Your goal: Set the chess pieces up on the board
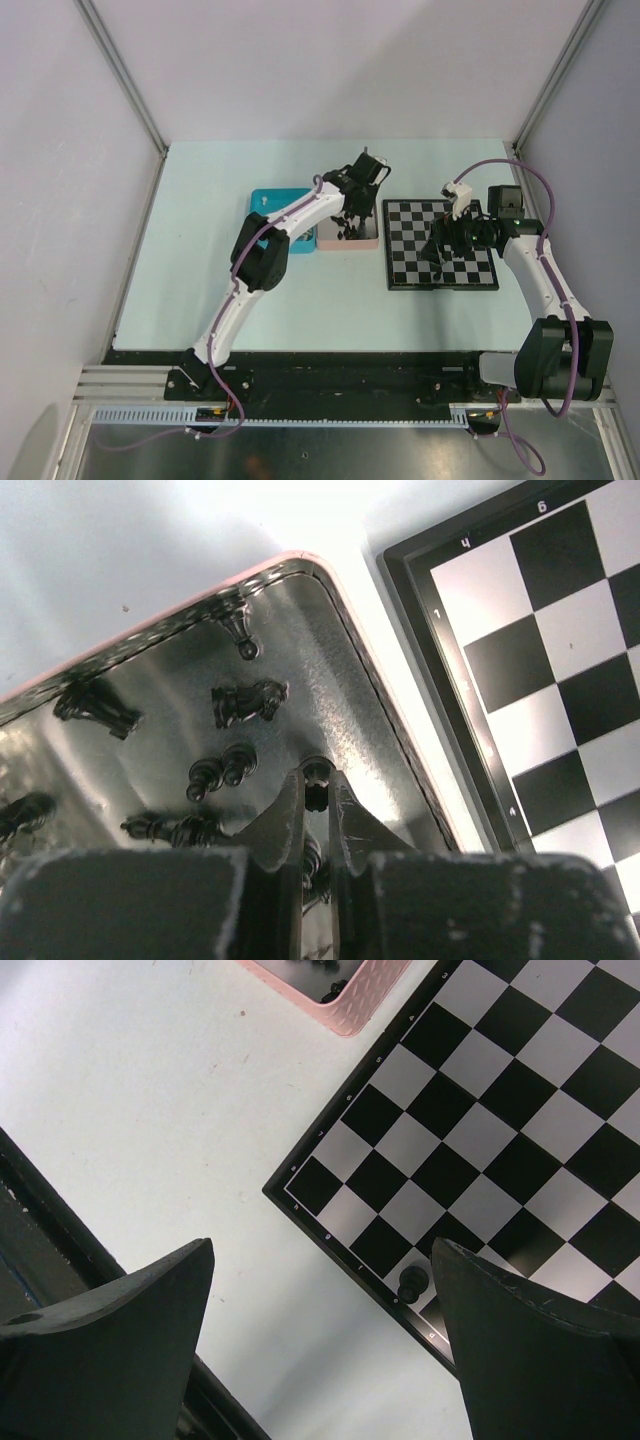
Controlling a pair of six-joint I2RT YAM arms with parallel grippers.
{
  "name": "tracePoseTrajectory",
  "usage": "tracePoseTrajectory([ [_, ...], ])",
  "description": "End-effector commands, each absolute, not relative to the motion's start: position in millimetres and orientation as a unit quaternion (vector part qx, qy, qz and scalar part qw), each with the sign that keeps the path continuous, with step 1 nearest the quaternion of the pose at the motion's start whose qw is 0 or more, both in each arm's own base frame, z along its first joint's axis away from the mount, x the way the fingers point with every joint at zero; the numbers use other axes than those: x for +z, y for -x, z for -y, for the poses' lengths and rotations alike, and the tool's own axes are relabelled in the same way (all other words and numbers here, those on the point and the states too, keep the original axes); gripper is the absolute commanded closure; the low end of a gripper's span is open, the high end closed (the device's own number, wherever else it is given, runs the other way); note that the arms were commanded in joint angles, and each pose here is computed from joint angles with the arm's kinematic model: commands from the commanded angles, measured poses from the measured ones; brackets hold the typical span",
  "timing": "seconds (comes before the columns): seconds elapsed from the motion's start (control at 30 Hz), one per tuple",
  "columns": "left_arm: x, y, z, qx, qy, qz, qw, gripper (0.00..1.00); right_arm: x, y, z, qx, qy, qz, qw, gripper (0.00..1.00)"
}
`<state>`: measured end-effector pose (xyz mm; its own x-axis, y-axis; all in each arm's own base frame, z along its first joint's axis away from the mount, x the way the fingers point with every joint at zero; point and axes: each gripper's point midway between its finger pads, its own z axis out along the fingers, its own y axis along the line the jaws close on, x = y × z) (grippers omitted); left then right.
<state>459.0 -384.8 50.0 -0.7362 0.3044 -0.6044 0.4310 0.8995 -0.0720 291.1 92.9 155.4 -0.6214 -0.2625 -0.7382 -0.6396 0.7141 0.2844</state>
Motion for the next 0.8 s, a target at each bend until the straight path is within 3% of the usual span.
tracePoseTrajectory([
  [0.0, 142.7, -460.0, 378.6, -0.121, -0.199, -0.898, 0.374, 0.96, 165.1, -295.1, -95.4, 0.271, 0.273, -0.851, 0.359, 0.05],
  [0.13, 187.3, -444.5, 368.8, -0.129, -0.203, -0.885, 0.399, 0.97, 166.2, -294.8, -94.7, 0.272, 0.271, -0.850, 0.360, 0.05],
  [0.37, 216.8, -385.2, 379.1, -0.173, -0.258, -0.868, 0.388, 0.98, 168.0, -296.6, -87.7, 0.264, 0.263, -0.853, 0.366, 0.05],
  [0.6, 187.4, -296.3, 414.6, -0.222, -0.327, -0.861, 0.320, 0.98, 166.8, -307.4, -64.2, 0.234, 0.212, -0.872, 0.375, 0.05],
  [0.77, 168.9, -266.8, 445.0, -0.234, -0.349, -0.857, 0.298, 0.98, 169.2, -312.5, -49.4, 0.221, 0.177, -0.877, 0.387, 0.05],
])
